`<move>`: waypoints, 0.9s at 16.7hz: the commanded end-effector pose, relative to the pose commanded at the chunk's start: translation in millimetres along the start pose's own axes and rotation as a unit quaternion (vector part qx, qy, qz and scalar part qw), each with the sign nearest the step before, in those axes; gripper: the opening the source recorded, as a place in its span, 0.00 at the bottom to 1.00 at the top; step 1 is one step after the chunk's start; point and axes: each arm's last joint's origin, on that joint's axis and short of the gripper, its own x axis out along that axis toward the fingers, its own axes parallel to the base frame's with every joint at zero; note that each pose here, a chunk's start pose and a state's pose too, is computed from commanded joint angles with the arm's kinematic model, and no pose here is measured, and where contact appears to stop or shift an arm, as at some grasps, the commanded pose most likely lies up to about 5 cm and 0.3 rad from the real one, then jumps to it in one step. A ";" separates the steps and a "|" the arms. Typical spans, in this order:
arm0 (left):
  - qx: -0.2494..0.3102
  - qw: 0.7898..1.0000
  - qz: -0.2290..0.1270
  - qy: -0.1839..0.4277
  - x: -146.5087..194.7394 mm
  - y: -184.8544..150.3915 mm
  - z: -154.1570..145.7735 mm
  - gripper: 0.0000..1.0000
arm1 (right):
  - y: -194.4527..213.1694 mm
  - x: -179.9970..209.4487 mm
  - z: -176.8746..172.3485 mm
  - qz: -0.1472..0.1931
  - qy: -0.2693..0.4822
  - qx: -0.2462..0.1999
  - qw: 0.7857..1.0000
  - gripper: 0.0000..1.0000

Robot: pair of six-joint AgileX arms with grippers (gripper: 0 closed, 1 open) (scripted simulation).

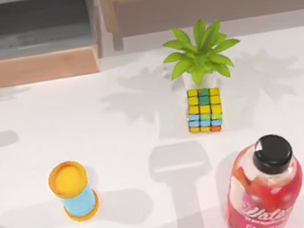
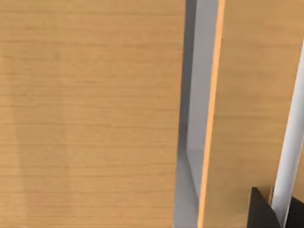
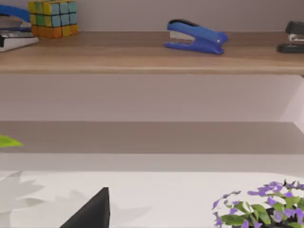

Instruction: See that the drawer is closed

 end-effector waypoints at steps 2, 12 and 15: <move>-0.002 1.000 -0.002 0.000 8.7 -0.6 1.6 0.00 | 0.0 0.0 0.0 0.000 0.000 0.000 1.000 1.00; -0.001 1.000 -0.001 0.003 43.5 -0.4 -2.5 0.00 | 0.0 0.0 0.0 0.000 0.000 0.000 1.000 1.00; -0.002 1.000 -0.002 0.002 66.4 0.4 -0.5 0.00 | 0.0 0.0 0.0 0.000 0.000 0.000 1.000 1.00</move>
